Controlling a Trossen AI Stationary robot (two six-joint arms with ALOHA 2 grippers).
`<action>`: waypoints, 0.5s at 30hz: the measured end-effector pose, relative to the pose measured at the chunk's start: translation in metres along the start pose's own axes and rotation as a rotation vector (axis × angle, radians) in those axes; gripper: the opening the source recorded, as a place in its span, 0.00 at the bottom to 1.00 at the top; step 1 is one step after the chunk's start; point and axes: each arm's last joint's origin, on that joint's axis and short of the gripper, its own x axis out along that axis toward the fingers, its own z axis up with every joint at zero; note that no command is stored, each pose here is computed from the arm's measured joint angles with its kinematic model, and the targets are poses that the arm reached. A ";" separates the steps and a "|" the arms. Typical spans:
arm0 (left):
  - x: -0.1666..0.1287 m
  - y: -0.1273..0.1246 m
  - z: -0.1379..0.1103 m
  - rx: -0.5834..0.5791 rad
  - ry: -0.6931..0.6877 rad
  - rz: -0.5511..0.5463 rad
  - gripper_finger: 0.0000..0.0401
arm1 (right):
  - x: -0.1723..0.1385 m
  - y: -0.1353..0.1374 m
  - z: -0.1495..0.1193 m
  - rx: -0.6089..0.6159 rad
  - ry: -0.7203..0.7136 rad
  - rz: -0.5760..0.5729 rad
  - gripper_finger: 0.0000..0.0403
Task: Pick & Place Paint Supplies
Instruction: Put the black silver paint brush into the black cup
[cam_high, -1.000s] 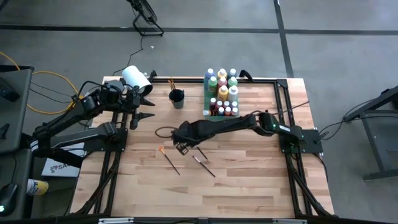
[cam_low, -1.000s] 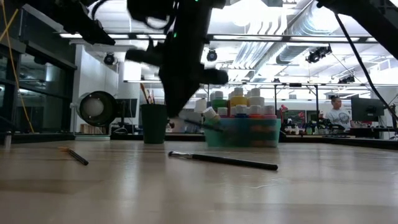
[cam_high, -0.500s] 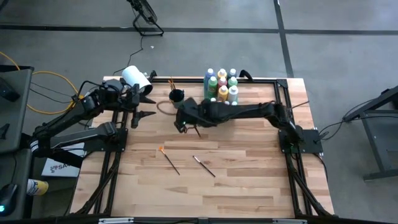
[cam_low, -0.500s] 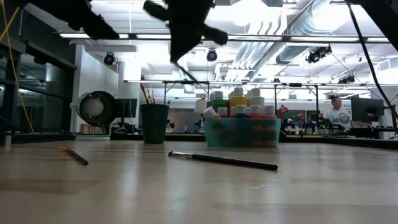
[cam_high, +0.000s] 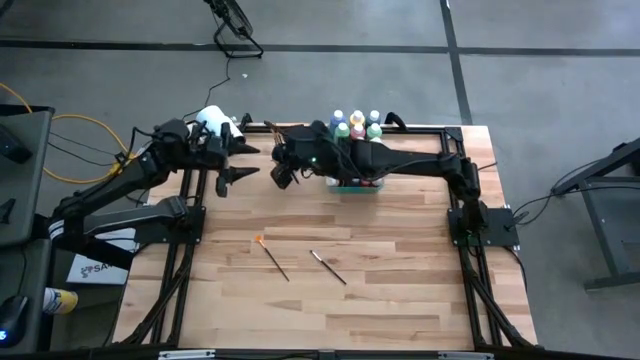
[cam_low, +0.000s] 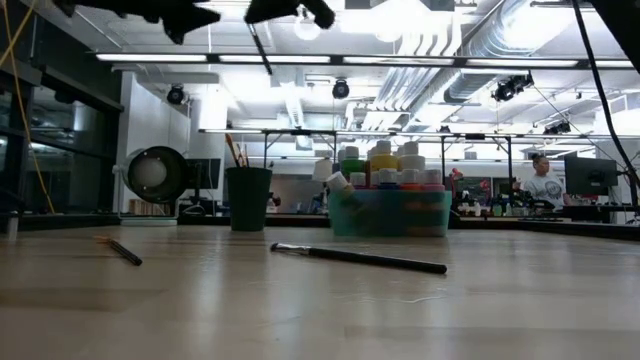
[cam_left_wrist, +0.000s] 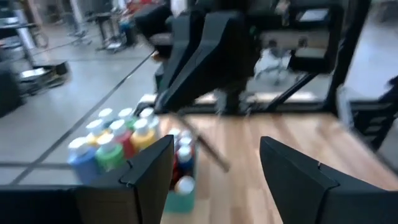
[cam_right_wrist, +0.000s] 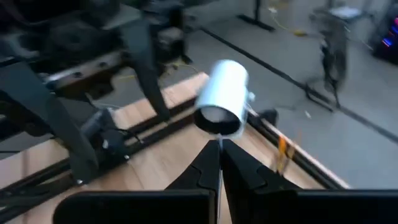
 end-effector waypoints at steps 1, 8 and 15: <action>0.003 0.001 0.001 -0.014 -0.017 -0.019 0.58 | 0.001 -0.001 0.002 -0.017 -0.014 0.023 0.01; 0.019 0.010 0.003 -0.089 -0.056 -0.028 0.59 | 0.001 -0.002 0.016 -0.083 -0.115 0.075 0.01; 0.031 0.018 0.002 -0.151 -0.075 0.029 0.59 | 0.001 -0.002 0.025 -0.110 -0.186 0.145 0.01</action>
